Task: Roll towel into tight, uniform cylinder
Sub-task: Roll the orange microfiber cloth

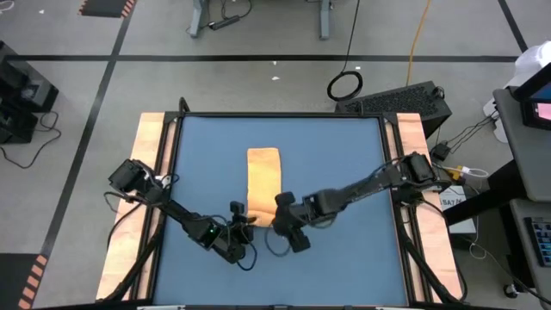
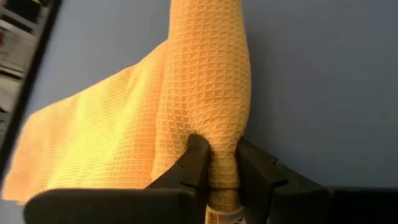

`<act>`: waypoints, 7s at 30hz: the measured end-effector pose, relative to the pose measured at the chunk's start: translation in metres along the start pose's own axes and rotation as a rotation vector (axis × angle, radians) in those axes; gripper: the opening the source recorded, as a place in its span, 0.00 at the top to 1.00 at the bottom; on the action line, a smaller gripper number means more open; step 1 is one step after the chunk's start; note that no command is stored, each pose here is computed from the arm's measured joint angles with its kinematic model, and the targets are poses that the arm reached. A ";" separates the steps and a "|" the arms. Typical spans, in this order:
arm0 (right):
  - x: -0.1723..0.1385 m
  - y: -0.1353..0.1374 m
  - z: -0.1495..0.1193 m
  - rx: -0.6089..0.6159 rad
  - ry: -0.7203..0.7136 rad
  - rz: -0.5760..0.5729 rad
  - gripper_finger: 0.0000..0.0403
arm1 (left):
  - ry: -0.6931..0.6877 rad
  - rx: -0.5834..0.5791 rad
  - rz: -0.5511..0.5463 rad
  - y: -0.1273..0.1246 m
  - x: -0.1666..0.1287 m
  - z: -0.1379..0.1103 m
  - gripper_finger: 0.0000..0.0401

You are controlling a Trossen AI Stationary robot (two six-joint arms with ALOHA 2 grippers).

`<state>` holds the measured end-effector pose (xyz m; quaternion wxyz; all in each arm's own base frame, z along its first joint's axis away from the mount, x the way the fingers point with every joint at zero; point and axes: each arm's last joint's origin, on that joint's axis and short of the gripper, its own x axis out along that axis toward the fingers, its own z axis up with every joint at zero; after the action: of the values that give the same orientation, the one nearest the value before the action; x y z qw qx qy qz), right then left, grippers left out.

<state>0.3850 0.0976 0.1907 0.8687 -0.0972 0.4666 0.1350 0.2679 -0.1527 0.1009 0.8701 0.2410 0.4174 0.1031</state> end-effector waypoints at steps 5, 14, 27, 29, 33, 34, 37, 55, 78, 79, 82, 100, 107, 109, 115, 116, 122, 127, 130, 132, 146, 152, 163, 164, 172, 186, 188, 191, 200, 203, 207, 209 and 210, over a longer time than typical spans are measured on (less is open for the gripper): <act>0.006 0.029 0.004 0.017 -0.066 -0.168 0.39 | 0.004 -0.043 -0.111 0.013 -0.008 0.007 0.83; 0.027 0.064 -0.012 0.035 -0.360 -0.298 0.38 | 0.041 -0.101 -0.311 0.039 -0.007 0.015 0.83; 0.053 0.070 -0.041 -0.015 -0.278 -0.462 0.38 | 0.066 -0.179 -0.437 0.059 0.001 0.018 0.83; 0.054 0.064 -0.040 -0.001 -0.276 -0.471 0.38 | 0.065 -0.192 -0.450 0.062 0.001 0.018 0.83; 0.056 0.050 -0.041 0.054 -0.266 -0.458 0.39 | 0.065 -0.204 -0.458 0.065 0.001 0.018 0.83; 0.056 0.045 -0.041 0.076 -0.261 -0.435 0.40 | 0.066 -0.206 -0.460 0.065 0.001 0.018 0.83; 0.058 0.034 -0.043 0.158 -0.252 -0.369 0.44 | 0.066 -0.205 -0.462 0.065 0.001 0.018 0.83; 0.068 -0.003 -0.048 0.426 -0.244 -0.161 0.88 | 0.072 -0.251 -0.223 0.059 -0.019 0.015 0.58; 0.067 -0.041 -0.054 0.674 -0.220 0.115 0.85 | -0.006 0.100 0.030 0.003 -0.019 -0.006 0.37; 0.067 -0.041 -0.054 0.674 -0.221 0.114 0.85 | 0.001 0.097 0.035 0.004 -0.017 -0.006 0.38; 0.067 -0.041 -0.054 0.673 -0.222 0.116 0.85 | 0.018 0.084 0.048 0.009 -0.011 -0.006 0.39; 0.040 -0.036 -0.048 0.454 -0.197 0.093 0.62 | 0.092 0.028 -0.055 0.024 0.003 -0.006 0.80; 0.009 -0.008 -0.048 0.263 -0.075 -0.104 0.47 | 0.107 -0.017 -0.143 0.033 0.005 -0.003 0.81; 0.006 0.003 -0.044 0.208 -0.109 -0.134 0.45 | 0.108 -0.039 -0.179 0.039 0.005 -0.001 0.81; 0.013 0.037 -0.025 0.099 -0.308 -0.233 0.45 | 0.119 -0.130 -0.337 0.056 0.009 0.004 0.80; 0.018 0.040 -0.024 0.096 -0.332 -0.276 0.45 | 0.126 -0.142 -0.359 0.059 0.011 0.004 0.80; 0.050 0.044 -0.038 0.136 -0.286 -0.440 0.44 | 0.187 -0.221 -0.404 0.069 0.017 0.000 0.80; 0.066 0.044 -0.046 0.146 -0.263 -0.475 0.44 | 0.190 -0.221 -0.409 0.069 0.017 0.000 0.80; 0.070 0.043 -0.049 0.136 -0.252 -0.517 0.44 | 0.193 -0.223 -0.416 0.069 0.017 0.000 0.80; 0.070 0.043 -0.049 0.119 -0.247 -0.525 0.44 | 0.197 -0.235 -0.419 0.068 0.017 0.000 0.80; 0.065 0.037 -0.051 0.132 -0.246 -0.556 0.44 | 0.207 -0.273 -0.415 0.068 0.017 -0.001 0.80; 0.069 0.026 -0.057 0.209 -0.240 -0.484 0.44 | 0.203 -0.279 -0.414 0.068 0.017 0.000 0.80; 0.070 -0.006 -0.062 0.428 -0.220 -0.297 0.57 | 0.197 -0.328 -0.345 0.064 0.014 0.000 0.78; 0.070 -0.008 -0.062 0.439 -0.216 -0.282 0.61 | 0.193 -0.321 -0.340 0.062 0.013 0.000 0.76; 0.071 -0.021 -0.063 0.550 -0.213 -0.154 0.82 | 0.169 -0.202 -0.114 0.061 -0.017 0.004 0.46; 0.068 -0.063 -0.072 0.770 -0.191 0.110 0.80 | -0.038 0.069 0.023 0.030 -0.035 0.016 0.32; 0.067 -0.066 -0.073 0.788 -0.191 0.118 0.80 | -0.024 0.109 0.029 0.024 -0.028 0.014 0.32; 0.067 -0.066 -0.073 0.792 -0.190 0.128 0.80 | 0.027 0.132 0.043 0.021 -0.015 0.008 0.32; 0.068 -0.066 -0.073 0.778 -0.189 0.126 0.80 | 0.104 0.088 0.055 0.028 0.002 0.001 0.41; 0.067 -0.066 -0.073 0.760 -0.192 0.123 0.77 | 0.134 0.037 0.024 0.034 0.007 0.001 0.48; 0.058 -0.065 -0.068 0.663 -0.214 0.114 0.69 | 0.161 0.002 -0.026 0.040 0.013 0.001 0.60; 0.048 -0.064 -0.065 0.595 -0.219 0.106 0.63 | 0.170 -0.005 -0.043 0.042 0.014 0.001 0.66; 0.043 -0.062 -0.063 0.563 -0.218 0.102 0.61 | 0.175 -0.004 -0.051 0.043 0.015 0.001 0.69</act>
<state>0.3786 0.0262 0.1231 0.8984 0.1860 0.3942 0.0535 0.2791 -0.1102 0.1130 0.8331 0.2186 0.4976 0.1026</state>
